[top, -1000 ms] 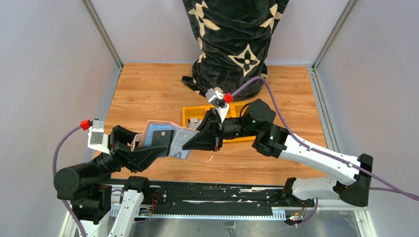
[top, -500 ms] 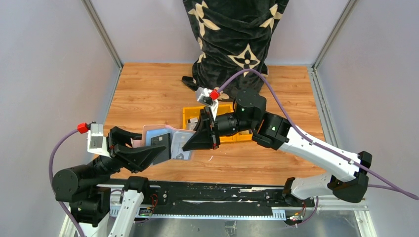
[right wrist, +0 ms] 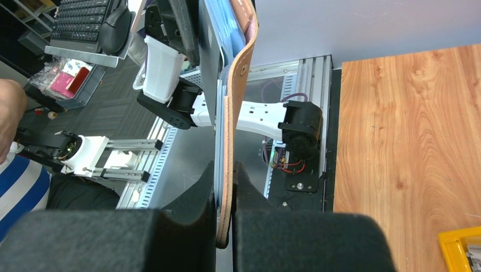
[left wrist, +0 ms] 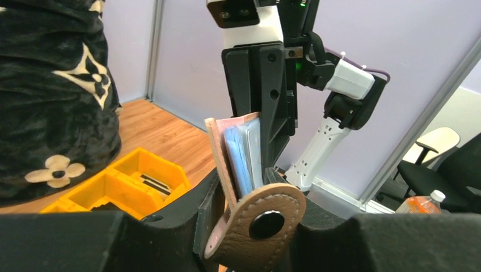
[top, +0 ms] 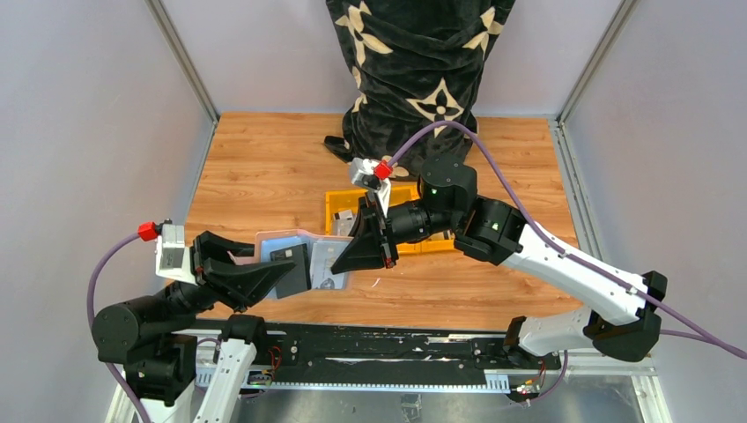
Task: Take the credit cards out of the card holder
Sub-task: Remove the credit card from the card holder.
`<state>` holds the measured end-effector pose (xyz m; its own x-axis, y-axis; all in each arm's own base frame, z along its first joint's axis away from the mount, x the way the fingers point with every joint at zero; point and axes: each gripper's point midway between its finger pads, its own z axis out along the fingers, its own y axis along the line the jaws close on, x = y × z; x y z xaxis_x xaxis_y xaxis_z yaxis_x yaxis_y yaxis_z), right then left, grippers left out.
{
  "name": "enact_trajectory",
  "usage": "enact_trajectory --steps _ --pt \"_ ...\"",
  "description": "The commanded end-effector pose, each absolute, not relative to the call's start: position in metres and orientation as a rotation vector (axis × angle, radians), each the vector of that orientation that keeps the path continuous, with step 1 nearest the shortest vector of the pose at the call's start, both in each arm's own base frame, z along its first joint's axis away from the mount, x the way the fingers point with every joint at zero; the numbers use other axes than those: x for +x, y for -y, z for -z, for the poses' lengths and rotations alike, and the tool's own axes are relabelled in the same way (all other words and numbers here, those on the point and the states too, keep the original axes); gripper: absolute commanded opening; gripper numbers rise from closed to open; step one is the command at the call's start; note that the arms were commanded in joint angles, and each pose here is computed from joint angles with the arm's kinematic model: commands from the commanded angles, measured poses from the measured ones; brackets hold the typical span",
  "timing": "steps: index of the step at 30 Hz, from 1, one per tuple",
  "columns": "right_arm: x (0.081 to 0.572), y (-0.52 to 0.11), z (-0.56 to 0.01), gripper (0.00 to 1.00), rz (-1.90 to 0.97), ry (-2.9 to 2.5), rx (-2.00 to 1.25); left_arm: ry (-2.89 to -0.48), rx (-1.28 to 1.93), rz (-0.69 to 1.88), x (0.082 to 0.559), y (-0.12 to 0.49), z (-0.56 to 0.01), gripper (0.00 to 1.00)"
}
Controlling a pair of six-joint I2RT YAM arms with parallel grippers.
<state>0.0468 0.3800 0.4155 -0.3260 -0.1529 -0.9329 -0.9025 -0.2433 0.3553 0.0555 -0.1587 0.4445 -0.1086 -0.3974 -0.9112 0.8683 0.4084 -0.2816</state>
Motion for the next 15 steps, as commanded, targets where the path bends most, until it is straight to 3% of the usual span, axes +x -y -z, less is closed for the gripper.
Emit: enact_trajectory --steps 1,10,15 --pt "0.042 -0.377 -0.423 0.0 -1.649 -1.384 -1.344 -1.234 0.552 1.189 0.038 0.163 -0.447 0.37" --pt "0.043 -0.379 -0.424 0.0 -1.651 -1.402 -1.362 -1.271 0.664 1.259 0.019 0.171 -0.431 0.46" --pt "0.043 -0.381 -0.427 0.0 -1.658 -1.403 -1.366 -1.305 0.677 1.084 0.035 0.163 -0.407 0.43"
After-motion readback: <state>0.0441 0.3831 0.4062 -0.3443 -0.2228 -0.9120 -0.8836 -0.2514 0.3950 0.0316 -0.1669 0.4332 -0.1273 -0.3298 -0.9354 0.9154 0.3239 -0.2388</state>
